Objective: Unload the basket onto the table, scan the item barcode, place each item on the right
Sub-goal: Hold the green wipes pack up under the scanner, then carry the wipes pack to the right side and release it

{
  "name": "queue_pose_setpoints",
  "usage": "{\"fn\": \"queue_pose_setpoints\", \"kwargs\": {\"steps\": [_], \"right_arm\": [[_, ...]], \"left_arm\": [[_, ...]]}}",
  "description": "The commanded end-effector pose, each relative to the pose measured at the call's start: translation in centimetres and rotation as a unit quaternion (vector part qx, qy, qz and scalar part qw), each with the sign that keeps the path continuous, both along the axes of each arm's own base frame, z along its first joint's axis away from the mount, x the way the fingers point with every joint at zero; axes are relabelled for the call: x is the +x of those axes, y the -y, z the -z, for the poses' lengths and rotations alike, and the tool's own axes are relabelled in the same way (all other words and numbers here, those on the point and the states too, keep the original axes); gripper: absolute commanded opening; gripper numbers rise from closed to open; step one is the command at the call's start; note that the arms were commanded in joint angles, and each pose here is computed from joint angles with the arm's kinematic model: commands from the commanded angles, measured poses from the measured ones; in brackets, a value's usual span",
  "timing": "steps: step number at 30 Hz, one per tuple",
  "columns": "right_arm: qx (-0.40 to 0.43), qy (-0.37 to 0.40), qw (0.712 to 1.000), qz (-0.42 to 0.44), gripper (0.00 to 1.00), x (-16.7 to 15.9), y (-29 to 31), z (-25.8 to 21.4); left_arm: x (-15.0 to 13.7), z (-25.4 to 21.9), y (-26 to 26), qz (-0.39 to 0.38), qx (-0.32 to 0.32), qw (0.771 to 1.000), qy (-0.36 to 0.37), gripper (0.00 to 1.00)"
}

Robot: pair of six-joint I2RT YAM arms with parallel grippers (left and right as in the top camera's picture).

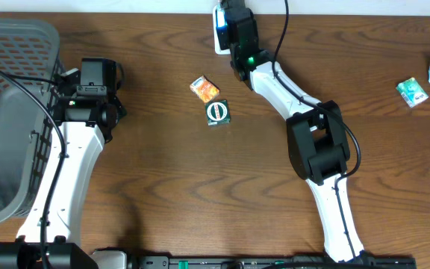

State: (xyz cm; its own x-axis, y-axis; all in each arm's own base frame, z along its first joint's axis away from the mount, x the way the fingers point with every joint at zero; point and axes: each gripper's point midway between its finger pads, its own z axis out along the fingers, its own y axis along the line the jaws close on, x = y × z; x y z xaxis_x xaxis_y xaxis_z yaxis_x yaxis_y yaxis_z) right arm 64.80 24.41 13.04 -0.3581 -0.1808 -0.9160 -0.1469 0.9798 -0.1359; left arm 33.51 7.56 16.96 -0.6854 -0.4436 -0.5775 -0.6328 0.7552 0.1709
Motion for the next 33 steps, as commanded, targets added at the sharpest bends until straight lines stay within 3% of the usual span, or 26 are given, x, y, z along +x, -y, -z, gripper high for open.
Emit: {"fn": "queue_pose_setpoints", "kwargs": {"steps": [1, 9, 16, 21, 22, 23, 24, 25, 29, 33], "right_arm": [[-0.049, 0.037, 0.996, 0.061, 0.01, 0.0, 2.6, -5.1], [-0.1, -0.017, 0.986, 0.129, 0.01, -2.5, 10.2, -9.6], [-0.178, -0.221, 0.934, 0.218, 0.01, -7.0, 25.4, -2.7], [-0.185, -0.289, 0.891, 0.298, 0.02, -10.4, 35.6, -0.6], [-0.177, -0.297, 0.884, 0.315, 0.14, -11.0, 37.2, -0.3], [-0.165, -0.305, 0.875, 0.336, 0.41, -11.9, 39.1, 0.0], [-0.155, -0.311, 0.869, 0.352, 0.59, -12.5, 40.4, 0.2], [-0.138, -0.318, 0.865, 0.364, 0.96, -13.2, 41.5, 0.5], [-0.03, -0.36, 0.874, 0.324, 0.99, -14.3, 41.6, 2.8], [0.131, -0.382, 0.894, 0.193, 0.99, -13.2, 36.2, 4.0]], "left_arm": [[-0.2, 0.0, -0.5, -0.002, 0.013, 1.0, -0.008, 0.98], [-0.2, 0.0, -0.5, -0.002, 0.013, 1.0, -0.008, 0.97], [-0.2, 0.0, -0.5, -0.002, 0.013, 1.0, -0.008, 0.98], [-0.2, 0.0, -0.5, -0.002, 0.013, 1.0, -0.008, 0.98], [-0.2, 0.0, -0.5, -0.002, 0.013, 1.0, -0.008, 0.98], [-0.2, 0.0, -0.5, -0.002, 0.013, 1.0, -0.008, 0.98], [-0.2, 0.0, -0.5, -0.002, 0.013, 1.0, -0.008, 0.98], [-0.2, 0.0, -0.5, -0.002, 0.013, 1.0, -0.008, 0.98], [-0.2, 0.0, -0.5, -0.002, 0.013, 1.0, -0.008, 0.98], [-0.2, 0.0, -0.5, -0.002, 0.013, 1.0, -0.008, 0.98]]}}
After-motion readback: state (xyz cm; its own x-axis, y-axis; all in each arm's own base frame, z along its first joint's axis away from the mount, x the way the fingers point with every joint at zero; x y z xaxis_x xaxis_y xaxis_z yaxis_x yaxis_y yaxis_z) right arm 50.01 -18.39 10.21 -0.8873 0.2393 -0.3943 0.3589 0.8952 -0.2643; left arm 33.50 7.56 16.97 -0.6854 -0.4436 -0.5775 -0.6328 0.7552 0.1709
